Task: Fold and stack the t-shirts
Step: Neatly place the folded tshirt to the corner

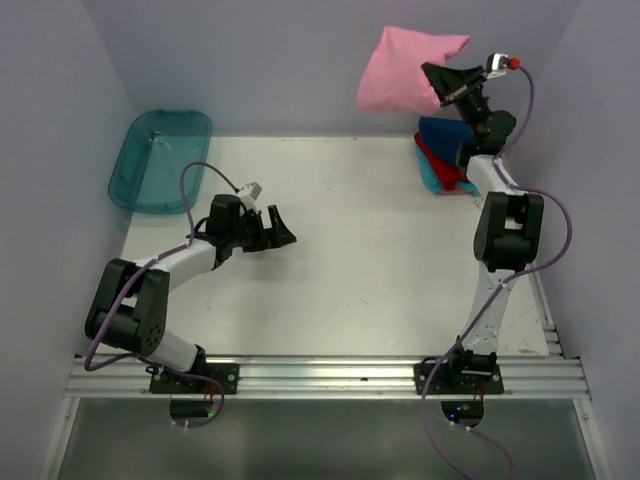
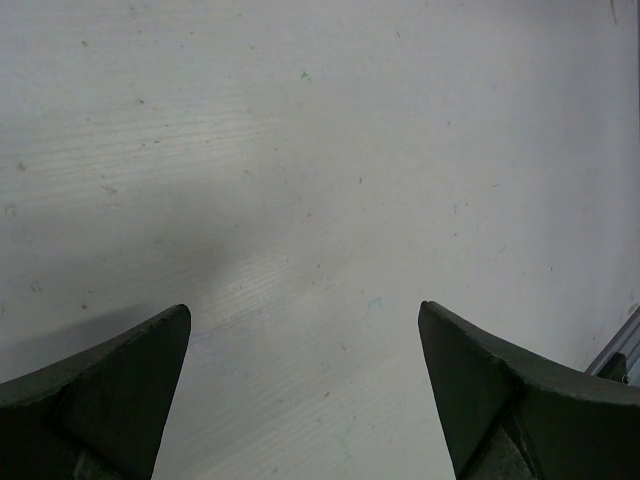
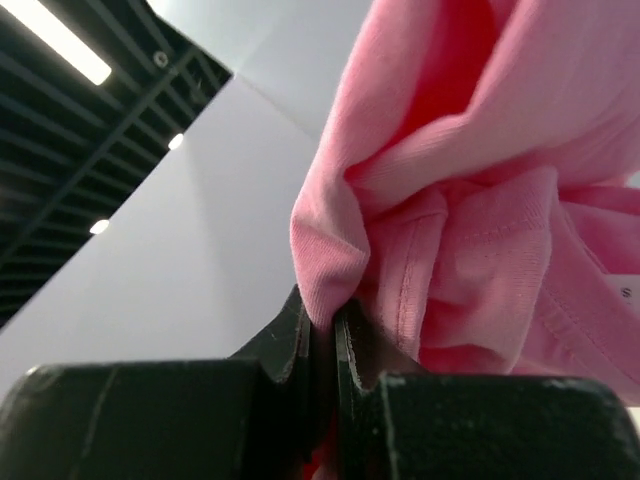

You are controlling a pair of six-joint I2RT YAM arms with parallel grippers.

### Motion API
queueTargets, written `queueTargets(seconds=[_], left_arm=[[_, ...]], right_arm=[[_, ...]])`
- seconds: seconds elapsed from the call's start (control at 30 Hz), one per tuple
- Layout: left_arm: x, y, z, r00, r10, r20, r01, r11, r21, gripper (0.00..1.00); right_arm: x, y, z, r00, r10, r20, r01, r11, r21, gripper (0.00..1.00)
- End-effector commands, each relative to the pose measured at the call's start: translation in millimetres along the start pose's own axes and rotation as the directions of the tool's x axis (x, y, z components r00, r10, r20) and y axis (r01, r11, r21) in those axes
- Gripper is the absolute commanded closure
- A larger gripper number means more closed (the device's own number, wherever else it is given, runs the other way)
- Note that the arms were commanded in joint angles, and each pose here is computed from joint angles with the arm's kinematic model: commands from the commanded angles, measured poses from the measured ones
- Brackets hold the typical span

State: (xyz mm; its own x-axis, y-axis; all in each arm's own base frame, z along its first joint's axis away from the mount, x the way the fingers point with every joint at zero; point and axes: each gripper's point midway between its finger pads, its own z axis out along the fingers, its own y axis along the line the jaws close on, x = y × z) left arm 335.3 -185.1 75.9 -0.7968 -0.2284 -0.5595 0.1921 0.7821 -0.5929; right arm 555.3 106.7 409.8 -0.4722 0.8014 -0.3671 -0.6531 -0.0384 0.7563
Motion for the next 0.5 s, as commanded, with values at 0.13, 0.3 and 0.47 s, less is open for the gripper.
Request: queueTargets(seconds=[0.13,0.3,0.47], left_arm=[[1,0,-12,0.999,0.040,0.027,-0.040,0.999,0.008,0.00],[8,2,-10,0.999,0.031,0.012,-0.031,0.999,0.016,0.00],[17,5,-8,1.000,0.017,-0.011,-0.016,1.000,0.020,0.00]], right_arm=[[-123,25,-26,0.817,-0.459,0.350,0.395,0.887,0.239,1.00],[-129,-52,-87,0.762,-0.538,0.360,0.303,0.788,0.536,1.00],[-82,-134,-173,0.773,-0.595,0.220,0.151,0.510,0.847,1.00]])
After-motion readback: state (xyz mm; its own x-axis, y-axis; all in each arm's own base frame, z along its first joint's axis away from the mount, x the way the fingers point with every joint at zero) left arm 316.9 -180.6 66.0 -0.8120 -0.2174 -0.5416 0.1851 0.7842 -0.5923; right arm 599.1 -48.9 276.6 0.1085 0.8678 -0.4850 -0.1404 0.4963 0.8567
